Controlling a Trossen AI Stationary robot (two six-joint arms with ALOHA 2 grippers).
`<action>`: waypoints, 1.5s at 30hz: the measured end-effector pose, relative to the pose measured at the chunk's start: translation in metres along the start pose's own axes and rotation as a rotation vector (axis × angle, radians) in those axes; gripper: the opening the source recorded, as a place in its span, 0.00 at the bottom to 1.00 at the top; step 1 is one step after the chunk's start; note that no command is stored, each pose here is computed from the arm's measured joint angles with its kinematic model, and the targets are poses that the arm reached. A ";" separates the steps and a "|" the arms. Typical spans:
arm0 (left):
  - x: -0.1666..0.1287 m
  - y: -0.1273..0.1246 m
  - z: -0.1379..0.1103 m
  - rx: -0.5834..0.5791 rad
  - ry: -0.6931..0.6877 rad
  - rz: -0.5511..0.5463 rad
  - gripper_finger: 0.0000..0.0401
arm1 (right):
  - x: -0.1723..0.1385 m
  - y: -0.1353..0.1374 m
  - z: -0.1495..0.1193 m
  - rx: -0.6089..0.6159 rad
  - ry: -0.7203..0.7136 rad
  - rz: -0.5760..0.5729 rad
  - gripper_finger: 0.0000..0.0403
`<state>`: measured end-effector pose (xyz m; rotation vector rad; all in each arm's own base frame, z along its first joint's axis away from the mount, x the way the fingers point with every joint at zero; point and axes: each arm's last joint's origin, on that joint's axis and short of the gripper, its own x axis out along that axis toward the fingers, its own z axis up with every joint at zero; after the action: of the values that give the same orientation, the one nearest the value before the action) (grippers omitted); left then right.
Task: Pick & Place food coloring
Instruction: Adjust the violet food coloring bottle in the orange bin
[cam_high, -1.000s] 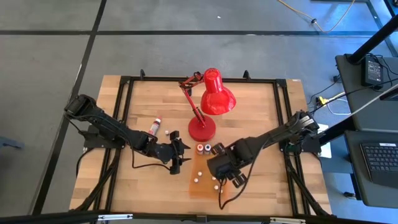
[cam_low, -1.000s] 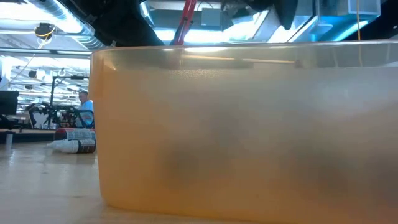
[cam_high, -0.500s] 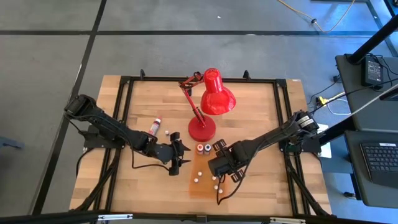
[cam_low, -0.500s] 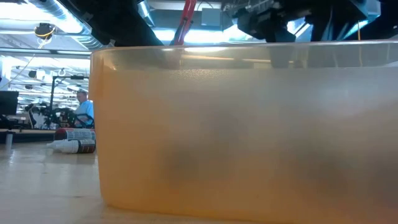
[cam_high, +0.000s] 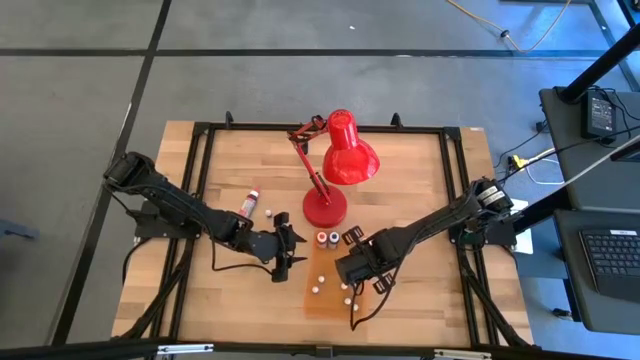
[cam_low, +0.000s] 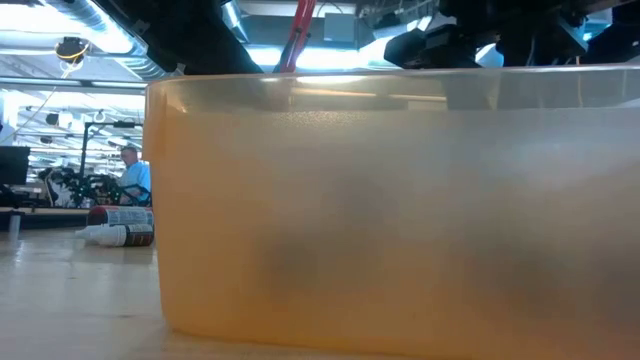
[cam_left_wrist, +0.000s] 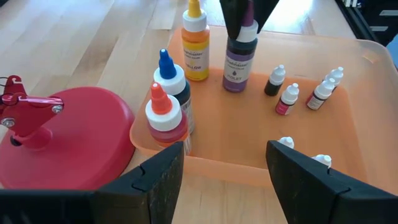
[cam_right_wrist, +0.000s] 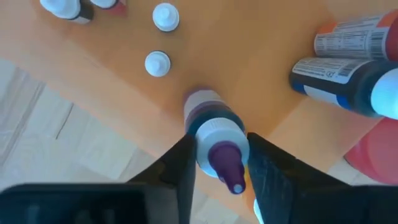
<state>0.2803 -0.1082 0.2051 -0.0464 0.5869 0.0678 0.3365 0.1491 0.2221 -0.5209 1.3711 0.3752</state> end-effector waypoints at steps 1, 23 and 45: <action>0.000 0.000 0.000 0.000 0.000 0.000 0.55 | 0.000 0.000 0.000 -0.002 0.000 -0.001 0.30; 0.000 0.000 0.000 0.000 0.000 0.001 0.56 | -0.013 -0.039 0.004 0.105 -0.051 -0.125 0.29; 0.000 0.000 0.000 -0.003 0.003 -0.008 0.56 | 0.005 -0.048 0.006 0.067 -0.002 -0.158 0.31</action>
<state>0.2803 -0.1084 0.2050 -0.0512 0.5892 0.0611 0.3680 0.1124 0.2243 -0.5694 1.3265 0.2004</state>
